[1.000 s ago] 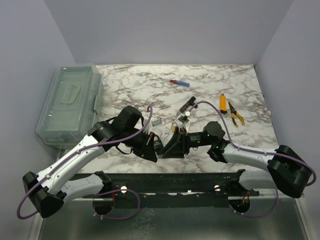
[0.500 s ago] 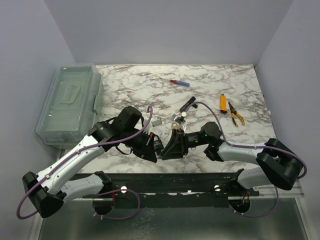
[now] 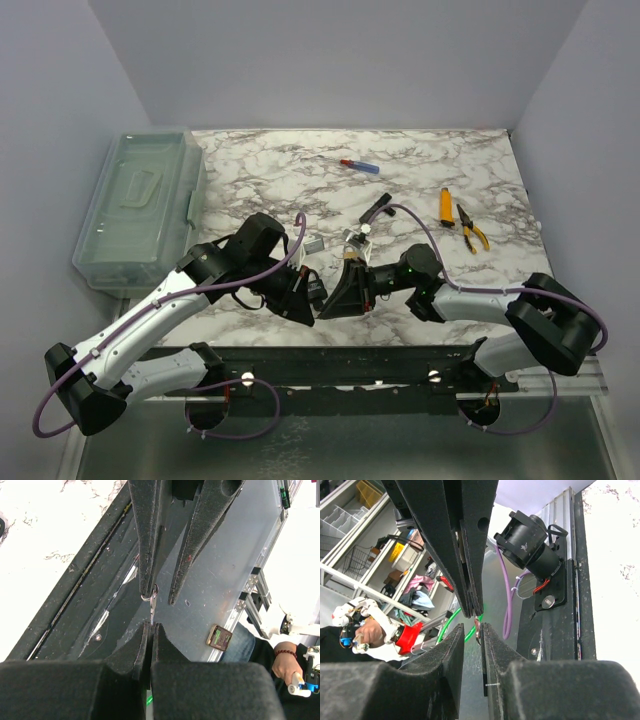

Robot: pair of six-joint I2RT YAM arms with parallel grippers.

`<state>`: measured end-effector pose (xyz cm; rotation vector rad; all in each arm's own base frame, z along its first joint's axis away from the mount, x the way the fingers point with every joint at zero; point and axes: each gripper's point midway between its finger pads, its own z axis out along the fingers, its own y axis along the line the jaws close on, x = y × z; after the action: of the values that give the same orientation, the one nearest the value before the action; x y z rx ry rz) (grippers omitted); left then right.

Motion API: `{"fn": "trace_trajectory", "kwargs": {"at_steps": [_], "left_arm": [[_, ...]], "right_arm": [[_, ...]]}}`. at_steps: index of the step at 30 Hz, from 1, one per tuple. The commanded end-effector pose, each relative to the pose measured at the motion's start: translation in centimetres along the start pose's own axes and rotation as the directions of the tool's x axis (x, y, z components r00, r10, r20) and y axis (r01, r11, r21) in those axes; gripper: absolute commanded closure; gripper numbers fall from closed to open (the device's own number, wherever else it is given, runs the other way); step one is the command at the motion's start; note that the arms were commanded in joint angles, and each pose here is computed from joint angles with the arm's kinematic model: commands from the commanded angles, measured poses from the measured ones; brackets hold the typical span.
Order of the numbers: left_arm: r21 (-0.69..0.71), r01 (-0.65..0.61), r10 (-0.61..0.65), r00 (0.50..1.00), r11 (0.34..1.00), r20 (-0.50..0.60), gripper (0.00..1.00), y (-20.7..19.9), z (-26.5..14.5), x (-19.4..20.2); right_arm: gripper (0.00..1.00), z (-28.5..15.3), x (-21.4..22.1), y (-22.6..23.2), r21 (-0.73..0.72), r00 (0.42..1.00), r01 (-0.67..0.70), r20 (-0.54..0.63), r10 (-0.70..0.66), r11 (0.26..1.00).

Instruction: Unlock with the key

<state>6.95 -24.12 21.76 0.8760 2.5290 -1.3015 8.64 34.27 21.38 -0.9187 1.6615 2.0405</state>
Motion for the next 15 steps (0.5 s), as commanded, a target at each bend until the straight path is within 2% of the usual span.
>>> {"fn": "trace_trajectory", "kwargs": {"at_steps": [1,8,15], "left_arm": [[-0.006,-0.052,0.053,0.998,0.999,0.042,1.00,-0.43,-0.44,-1.01],[-0.015,-0.049,0.049,0.998,0.999,0.040,1.00,-0.17,-0.30,-1.10],[-0.010,-0.051,0.051,0.998,0.999,0.042,1.00,-0.35,-0.40,-1.15]], "right_arm": [[0.76,0.16,-0.43,0.99,-0.052,0.999,0.045,-0.012,-0.046,0.998],[0.76,0.25,-0.60,0.82,-0.043,0.999,0.043,-0.007,-0.043,0.998],[0.65,0.45,-0.94,0.12,-0.011,0.999,0.037,0.003,-0.036,0.999]]}}
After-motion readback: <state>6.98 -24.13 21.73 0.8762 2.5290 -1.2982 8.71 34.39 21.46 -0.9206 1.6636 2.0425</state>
